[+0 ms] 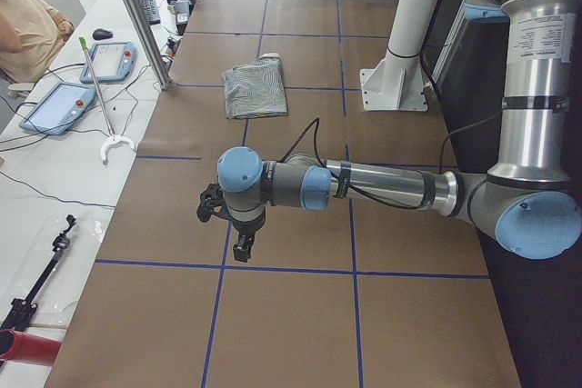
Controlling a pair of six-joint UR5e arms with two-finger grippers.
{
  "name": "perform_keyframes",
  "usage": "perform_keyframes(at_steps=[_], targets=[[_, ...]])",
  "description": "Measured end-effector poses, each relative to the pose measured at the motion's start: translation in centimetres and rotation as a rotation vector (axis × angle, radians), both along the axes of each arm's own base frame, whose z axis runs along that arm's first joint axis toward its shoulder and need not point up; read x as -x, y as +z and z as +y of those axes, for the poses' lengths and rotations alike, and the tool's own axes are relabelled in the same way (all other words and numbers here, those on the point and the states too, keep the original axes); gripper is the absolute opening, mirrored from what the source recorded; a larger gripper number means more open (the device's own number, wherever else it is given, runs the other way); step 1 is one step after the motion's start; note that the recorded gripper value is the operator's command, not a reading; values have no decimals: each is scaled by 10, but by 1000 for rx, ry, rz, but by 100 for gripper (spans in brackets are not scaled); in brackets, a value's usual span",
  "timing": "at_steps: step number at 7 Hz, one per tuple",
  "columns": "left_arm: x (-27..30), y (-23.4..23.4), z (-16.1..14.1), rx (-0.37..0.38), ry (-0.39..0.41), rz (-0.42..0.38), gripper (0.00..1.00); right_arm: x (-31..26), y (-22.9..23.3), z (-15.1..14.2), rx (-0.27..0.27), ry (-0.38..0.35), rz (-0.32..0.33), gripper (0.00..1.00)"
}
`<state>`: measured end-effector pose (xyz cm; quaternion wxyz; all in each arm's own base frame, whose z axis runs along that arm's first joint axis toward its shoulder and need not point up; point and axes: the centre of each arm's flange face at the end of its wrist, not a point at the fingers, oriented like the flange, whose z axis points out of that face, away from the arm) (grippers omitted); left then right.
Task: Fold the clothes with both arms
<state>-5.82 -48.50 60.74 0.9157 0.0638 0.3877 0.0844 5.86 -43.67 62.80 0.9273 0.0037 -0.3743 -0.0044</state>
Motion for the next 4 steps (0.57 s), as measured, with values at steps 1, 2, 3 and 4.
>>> perform_keyframes(at_steps=[1,2,3,4], targets=[[0,0,0,0,0,1,100,1,0,0,0,-2,0,100],[0,0,0,-1,0,1,100,2,0,-1,-1,-5,0,100],[0,0,1,0,1,2,100,3,0,-1,0,-8,0,100],[-1,0,1,0,1,2,100,5,0,-1,0,-11,0,100]])
